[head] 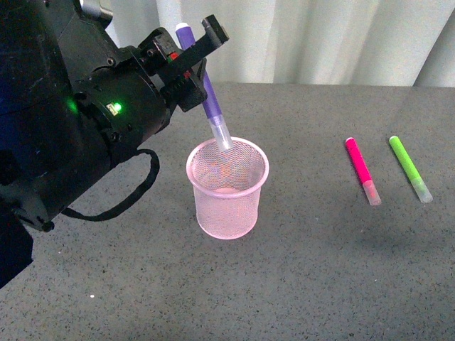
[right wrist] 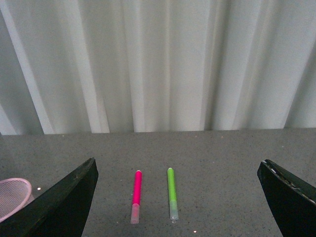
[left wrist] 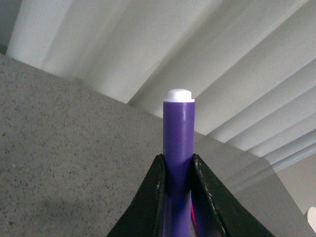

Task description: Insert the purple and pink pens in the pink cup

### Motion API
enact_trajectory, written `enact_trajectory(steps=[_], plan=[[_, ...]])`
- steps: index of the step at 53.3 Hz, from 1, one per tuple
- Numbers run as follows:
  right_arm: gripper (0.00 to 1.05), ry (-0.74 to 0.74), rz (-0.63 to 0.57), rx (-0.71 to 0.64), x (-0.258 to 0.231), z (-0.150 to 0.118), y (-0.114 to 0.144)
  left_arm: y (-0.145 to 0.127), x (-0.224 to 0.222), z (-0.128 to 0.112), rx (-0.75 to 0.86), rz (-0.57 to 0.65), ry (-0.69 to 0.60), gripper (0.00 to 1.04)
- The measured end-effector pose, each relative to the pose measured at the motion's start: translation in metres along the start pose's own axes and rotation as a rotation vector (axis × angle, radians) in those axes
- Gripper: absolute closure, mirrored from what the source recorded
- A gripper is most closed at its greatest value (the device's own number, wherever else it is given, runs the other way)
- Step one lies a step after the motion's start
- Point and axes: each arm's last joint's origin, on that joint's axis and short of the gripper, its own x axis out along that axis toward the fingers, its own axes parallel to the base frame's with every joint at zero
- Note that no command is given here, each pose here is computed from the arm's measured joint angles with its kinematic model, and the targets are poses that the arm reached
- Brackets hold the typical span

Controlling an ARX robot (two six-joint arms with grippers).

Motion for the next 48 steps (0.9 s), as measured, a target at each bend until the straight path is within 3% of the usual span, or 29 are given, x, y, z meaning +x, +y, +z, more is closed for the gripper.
enact_trajectory(steps=[48], plan=[[0.07, 0.000, 0.000, 0.000, 0.0000, 0.0000, 0.0000, 0.0023, 0.0017, -0.0018, -0.007, 0.000, -0.016, 0.90]])
